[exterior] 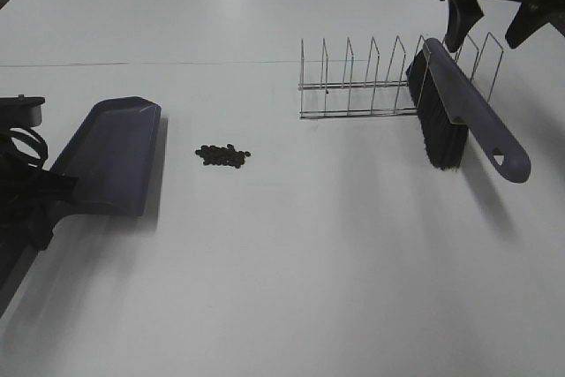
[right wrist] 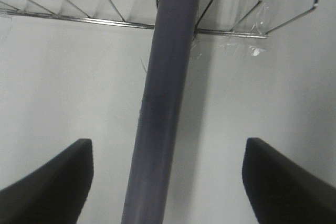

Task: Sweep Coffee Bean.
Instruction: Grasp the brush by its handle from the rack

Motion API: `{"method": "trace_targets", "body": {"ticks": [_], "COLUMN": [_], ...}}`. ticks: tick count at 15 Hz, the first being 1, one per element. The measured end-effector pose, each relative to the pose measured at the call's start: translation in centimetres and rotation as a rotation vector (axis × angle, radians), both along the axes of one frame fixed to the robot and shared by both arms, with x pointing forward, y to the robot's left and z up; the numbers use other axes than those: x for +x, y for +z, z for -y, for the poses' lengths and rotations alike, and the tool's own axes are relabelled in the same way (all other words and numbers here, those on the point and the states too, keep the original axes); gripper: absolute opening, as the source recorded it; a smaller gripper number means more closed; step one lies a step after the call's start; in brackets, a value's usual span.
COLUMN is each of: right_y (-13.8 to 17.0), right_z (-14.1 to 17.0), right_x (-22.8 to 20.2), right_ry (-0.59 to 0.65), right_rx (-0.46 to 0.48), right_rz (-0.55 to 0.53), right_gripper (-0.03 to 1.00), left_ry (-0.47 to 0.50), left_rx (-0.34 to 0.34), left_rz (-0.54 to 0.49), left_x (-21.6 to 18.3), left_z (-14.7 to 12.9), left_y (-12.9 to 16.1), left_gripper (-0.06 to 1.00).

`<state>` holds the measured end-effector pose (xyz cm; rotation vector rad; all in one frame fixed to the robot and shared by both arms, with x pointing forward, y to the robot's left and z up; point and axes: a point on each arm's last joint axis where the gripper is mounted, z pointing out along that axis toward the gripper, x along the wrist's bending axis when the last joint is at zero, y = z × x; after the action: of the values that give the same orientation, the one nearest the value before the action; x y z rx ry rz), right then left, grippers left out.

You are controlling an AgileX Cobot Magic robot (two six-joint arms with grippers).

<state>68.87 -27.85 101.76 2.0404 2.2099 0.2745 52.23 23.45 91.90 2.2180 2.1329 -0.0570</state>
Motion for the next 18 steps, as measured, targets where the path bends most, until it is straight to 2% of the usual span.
{"method": "trace_targets", "body": {"ticks": [3, 9, 18], "right_y": [-3.4, -6.4, -6.5], "right_z": [-0.1, -0.1, -0.3], "right_x": [0.8, 1.2, 1.7], "right_ry": [0.007, 0.010, 0.004], "right_rx": [0.001, -0.001, 0.028], "right_rz": [-0.075, -0.141, -0.095], "right_gripper": [0.68, 0.66, 0.63], "left_ry": [0.000, 0.000, 0.000], "left_rx": [0.000, 0.000, 0.000], "left_rz": [0.000, 0.001, 0.002], "left_x": [0.0, 0.0, 0.0], "left_z": [0.0, 0.0, 0.0], "left_y": [0.0, 0.0, 0.0], "left_gripper": [0.32, 0.32, 0.32]}}
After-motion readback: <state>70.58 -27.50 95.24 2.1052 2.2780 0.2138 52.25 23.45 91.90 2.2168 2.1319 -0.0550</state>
